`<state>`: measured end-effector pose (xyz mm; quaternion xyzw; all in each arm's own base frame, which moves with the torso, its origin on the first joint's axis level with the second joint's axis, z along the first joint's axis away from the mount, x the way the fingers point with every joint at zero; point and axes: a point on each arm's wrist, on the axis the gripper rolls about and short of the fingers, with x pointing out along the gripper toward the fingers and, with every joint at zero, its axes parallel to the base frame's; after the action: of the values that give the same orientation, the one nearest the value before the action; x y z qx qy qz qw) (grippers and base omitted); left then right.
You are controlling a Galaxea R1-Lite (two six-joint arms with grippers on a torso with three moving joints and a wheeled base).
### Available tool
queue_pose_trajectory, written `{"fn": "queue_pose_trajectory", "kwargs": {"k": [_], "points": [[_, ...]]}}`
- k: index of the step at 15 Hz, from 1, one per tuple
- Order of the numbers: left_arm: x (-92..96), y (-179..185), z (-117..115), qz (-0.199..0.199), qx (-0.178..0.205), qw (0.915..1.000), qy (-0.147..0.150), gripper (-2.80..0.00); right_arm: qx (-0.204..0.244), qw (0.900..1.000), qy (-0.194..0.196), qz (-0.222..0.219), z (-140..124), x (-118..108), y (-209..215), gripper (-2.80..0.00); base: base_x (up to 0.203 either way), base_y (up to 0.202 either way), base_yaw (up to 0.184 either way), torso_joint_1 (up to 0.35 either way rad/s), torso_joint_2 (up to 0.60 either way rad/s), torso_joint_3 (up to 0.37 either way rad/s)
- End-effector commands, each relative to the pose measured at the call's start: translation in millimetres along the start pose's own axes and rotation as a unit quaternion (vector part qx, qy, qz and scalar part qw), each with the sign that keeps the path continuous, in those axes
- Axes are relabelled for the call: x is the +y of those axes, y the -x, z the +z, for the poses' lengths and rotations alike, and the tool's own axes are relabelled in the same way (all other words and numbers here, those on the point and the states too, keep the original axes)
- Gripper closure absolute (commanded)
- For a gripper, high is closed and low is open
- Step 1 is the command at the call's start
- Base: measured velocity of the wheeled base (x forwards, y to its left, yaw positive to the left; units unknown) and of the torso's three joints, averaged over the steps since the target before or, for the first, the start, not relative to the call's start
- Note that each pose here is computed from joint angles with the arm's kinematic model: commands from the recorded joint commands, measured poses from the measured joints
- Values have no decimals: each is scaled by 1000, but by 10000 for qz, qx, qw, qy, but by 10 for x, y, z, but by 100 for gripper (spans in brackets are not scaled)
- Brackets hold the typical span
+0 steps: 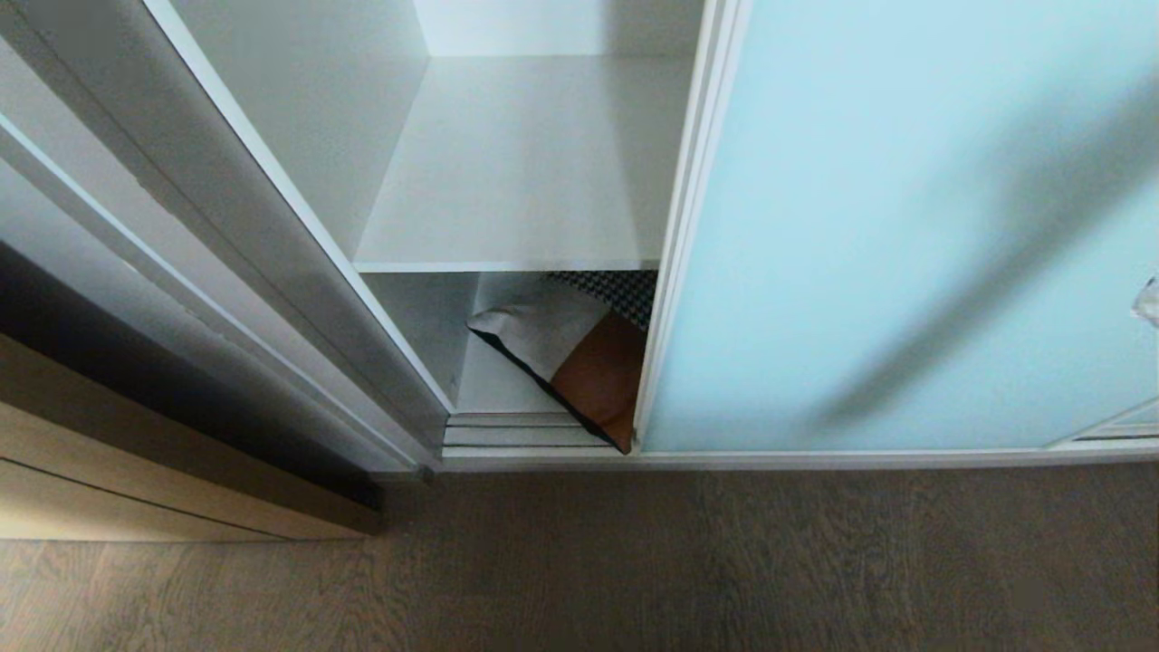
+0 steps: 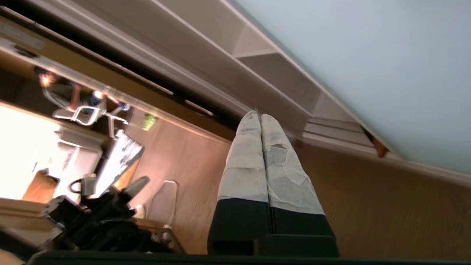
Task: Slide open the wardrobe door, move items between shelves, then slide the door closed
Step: Close the door
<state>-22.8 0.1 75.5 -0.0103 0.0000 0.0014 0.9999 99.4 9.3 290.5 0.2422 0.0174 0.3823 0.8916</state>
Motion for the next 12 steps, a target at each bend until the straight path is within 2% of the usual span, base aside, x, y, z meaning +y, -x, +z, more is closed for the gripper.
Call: {"fn": "queue_pose_trajectory", "kwargs": {"k": [1, 3, 5, 7, 9, 12], "points": [[0, -2, -4, 2, 15, 10000, 4, 0, 51, 9998, -1, -166, 106, -45, -139, 0, 0, 0, 0, 0, 0, 0], [0, -2, -4, 2, 15, 10000, 4, 0, 105, 9995, 161, -268, 225, 25, -265, 0, 0, 0, 0, 0, 0, 0], [0, -2, -4, 2, 15, 10000, 4, 0, 502, 9953, 792, -232, 206, 56, -382, 0, 0, 0, 0, 0, 0, 0], [0, -2, -4, 2, 15, 10000, 4, 0, 763, 9857, 1470, -319, 163, 57, -494, 0, 0, 0, 0, 0, 0, 0], [0, -2, -4, 2, 15, 10000, 4, 0, 841, 9812, 1700, -360, 163, 111, -653, 0, 0, 0, 0, 0, 0, 0], [0, -2, -4, 2, 15, 10000, 4, 0, 585, 9703, 2275, -585, 322, 243, -885, 0, 0, 0, 0, 0, 0, 0]]}}
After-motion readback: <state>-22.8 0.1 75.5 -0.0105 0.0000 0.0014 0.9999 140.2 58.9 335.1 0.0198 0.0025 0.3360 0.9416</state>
